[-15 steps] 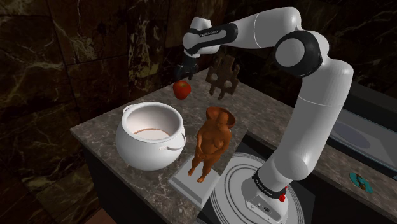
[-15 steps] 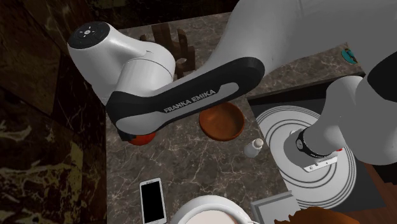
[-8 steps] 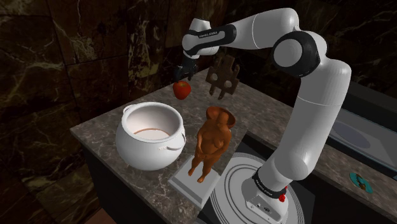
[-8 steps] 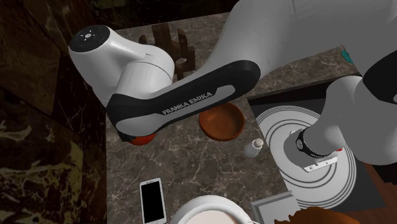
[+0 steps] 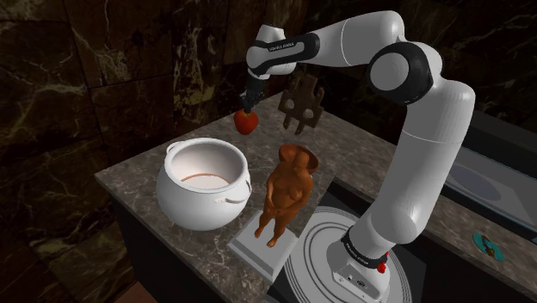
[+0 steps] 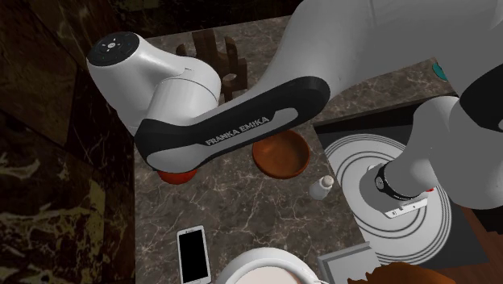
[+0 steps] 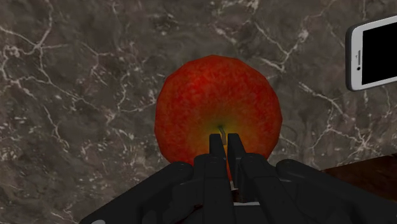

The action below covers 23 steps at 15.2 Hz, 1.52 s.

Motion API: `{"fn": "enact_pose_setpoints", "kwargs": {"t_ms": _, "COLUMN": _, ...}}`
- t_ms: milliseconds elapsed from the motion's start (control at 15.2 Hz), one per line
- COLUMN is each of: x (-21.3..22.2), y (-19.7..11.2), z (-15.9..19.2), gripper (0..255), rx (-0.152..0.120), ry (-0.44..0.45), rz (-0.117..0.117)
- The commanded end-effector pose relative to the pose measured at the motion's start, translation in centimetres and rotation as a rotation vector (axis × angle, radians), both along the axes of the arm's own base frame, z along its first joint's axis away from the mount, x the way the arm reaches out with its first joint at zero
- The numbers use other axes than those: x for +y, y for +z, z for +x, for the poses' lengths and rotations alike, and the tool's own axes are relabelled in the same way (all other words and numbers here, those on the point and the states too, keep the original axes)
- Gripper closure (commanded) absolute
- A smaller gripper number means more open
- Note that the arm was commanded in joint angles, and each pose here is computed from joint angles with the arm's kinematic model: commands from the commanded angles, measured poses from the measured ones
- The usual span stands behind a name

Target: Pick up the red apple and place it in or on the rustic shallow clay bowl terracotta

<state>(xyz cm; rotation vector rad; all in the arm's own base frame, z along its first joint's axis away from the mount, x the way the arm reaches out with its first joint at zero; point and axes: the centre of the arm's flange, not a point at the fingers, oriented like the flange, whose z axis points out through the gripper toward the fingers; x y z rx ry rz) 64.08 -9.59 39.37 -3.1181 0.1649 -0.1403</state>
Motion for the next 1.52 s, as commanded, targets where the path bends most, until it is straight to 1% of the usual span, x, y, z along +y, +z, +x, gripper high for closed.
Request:
{"fn": "enact_pose_setpoints", "kwargs": {"t_ms": 0, "x": 0.0, "y": 0.0, "z": 0.0, "gripper": 255, "rx": 0.000, "ry": 0.000, "rz": 0.000}}
{"fn": "enact_pose_setpoints", "kwargs": {"t_ms": 132, "x": 0.0, "y": 0.0, "z": 0.0, "gripper": 255, "rx": 0.000, "ry": 0.000, "rz": 0.000}}
{"fn": "enact_pose_setpoints", "kwargs": {"t_ms": 1452, "x": 0.0, "y": 10.5, "z": 0.0, "gripper": 255, "rx": 0.000, "ry": 0.000, "rz": 0.000}}
